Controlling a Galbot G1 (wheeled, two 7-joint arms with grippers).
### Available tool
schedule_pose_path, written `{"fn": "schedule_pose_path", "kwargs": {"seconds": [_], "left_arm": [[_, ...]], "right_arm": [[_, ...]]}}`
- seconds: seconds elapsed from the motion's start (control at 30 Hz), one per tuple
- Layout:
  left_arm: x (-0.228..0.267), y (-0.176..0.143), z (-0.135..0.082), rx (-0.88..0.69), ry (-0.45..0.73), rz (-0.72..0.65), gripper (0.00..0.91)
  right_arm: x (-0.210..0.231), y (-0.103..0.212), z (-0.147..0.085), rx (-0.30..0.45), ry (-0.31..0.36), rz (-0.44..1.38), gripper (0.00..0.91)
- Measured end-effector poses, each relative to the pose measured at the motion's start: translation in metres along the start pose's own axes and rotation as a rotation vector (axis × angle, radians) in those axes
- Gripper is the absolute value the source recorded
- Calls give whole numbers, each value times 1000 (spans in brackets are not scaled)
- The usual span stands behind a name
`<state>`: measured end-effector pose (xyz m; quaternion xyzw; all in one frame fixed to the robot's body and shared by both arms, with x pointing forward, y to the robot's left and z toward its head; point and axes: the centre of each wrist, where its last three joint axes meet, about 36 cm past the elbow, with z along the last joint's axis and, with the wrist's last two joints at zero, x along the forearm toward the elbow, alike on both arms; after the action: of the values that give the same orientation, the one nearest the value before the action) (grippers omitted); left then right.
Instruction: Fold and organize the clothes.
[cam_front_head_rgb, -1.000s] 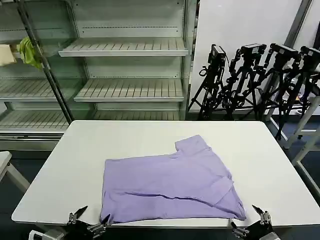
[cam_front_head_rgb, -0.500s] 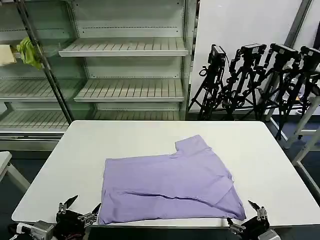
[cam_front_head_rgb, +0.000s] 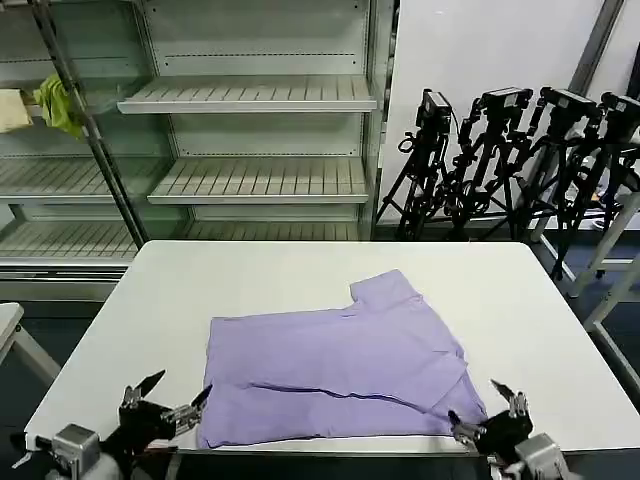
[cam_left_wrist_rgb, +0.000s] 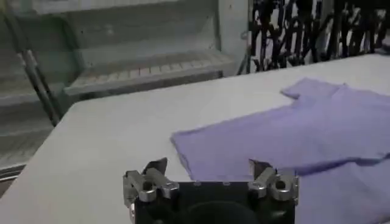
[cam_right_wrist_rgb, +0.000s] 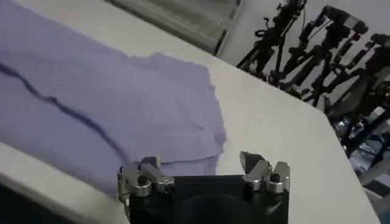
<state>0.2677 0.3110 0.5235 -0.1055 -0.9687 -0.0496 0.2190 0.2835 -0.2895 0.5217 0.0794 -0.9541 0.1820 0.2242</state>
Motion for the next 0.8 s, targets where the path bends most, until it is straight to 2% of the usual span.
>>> {"fn": "schedule_pose_path", "kwargs": {"seconds": [0.23,0.43,0.63,0.8], "left_arm": [[-41,21,-8,65,-61,-14,907],[-80,41,-11,101,-73,-23,907],[-107,48,-12,130,-68,-15,907],[-118,47,-13,150,-67,7,907]], "right_arm": [[-60,-34,-17,-91,-65,27,907],[-114,-57,-35,-136,-98,30,907],[-168,-68,-53,-158,-103,8,907],[-208,-75,-71,-146,-121,-47,907]]}}
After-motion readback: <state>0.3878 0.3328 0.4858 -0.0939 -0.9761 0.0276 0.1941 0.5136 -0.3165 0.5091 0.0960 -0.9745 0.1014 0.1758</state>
